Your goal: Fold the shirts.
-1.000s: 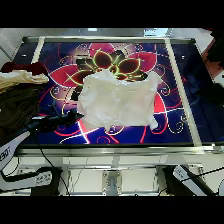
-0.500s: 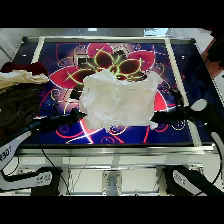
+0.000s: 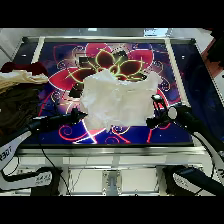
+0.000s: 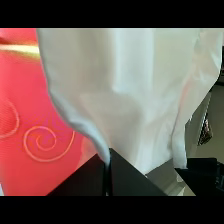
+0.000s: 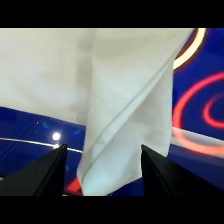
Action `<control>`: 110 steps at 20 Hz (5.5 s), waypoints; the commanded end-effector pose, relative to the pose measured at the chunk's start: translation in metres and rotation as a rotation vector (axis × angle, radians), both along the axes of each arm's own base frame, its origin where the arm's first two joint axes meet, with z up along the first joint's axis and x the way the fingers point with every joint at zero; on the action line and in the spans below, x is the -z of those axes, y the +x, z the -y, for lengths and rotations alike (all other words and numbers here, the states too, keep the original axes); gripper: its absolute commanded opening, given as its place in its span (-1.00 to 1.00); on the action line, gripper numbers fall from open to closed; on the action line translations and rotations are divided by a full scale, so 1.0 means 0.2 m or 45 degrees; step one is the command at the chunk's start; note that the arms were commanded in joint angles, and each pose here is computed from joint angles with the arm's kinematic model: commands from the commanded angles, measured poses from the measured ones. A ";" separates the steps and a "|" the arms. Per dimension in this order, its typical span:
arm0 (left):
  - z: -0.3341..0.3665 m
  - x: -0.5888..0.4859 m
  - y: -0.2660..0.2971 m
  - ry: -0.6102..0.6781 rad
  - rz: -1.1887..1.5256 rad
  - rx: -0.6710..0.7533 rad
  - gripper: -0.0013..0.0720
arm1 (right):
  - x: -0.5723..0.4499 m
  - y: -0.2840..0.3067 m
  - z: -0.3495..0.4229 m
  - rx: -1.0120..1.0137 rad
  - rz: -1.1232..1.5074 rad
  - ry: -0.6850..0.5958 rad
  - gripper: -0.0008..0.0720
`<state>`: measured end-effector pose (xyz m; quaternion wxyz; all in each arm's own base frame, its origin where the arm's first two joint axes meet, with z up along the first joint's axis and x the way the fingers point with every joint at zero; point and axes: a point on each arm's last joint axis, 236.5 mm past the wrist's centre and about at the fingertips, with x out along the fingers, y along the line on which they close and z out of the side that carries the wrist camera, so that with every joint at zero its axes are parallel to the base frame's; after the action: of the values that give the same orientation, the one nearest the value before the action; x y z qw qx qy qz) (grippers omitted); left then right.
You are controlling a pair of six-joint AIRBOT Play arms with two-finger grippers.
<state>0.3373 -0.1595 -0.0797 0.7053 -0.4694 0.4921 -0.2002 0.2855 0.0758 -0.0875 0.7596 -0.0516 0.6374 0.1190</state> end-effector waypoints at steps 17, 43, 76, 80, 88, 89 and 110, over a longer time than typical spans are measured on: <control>0.17 -2.10 -0.12 -0.169 1.350 0.334 -0.92 | -1.56 0.06 0.49 0.158 0.794 -0.396 -0.92; -0.51 -0.28 0.91 0.798 0.203 0.009 -0.92 | -0.39 1.41 0.36 0.344 0.628 0.007 -0.91; -0.56 -0.04 -0.63 0.406 -0.200 -0.388 0.15 | -0.96 0.11 1.05 0.901 0.722 0.367 0.49; -0.50 0.07 -0.66 0.419 -0.274 -0.277 0.15 | -0.96 0.11 1.05 0.900 0.720 0.368 0.49; -0.39 0.18 -0.59 0.405 -0.309 -0.236 0.04 | -0.96 0.11 1.04 0.896 0.712 0.379 0.49; -0.37 0.21 -0.59 0.410 -0.317 -0.235 0.04 | -0.96 0.11 1.03 0.894 0.707 0.382 0.49; -0.23 -0.04 -0.34 0.287 -0.086 -0.161 -0.92 | 0.03 -0.11 0.64 1.886 0.268 0.981 0.31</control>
<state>0.2688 -0.1127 -0.0718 0.7463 -0.4262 0.5049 -0.0808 0.2447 -0.0301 -0.0937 0.6559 0.6112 0.4118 -0.1633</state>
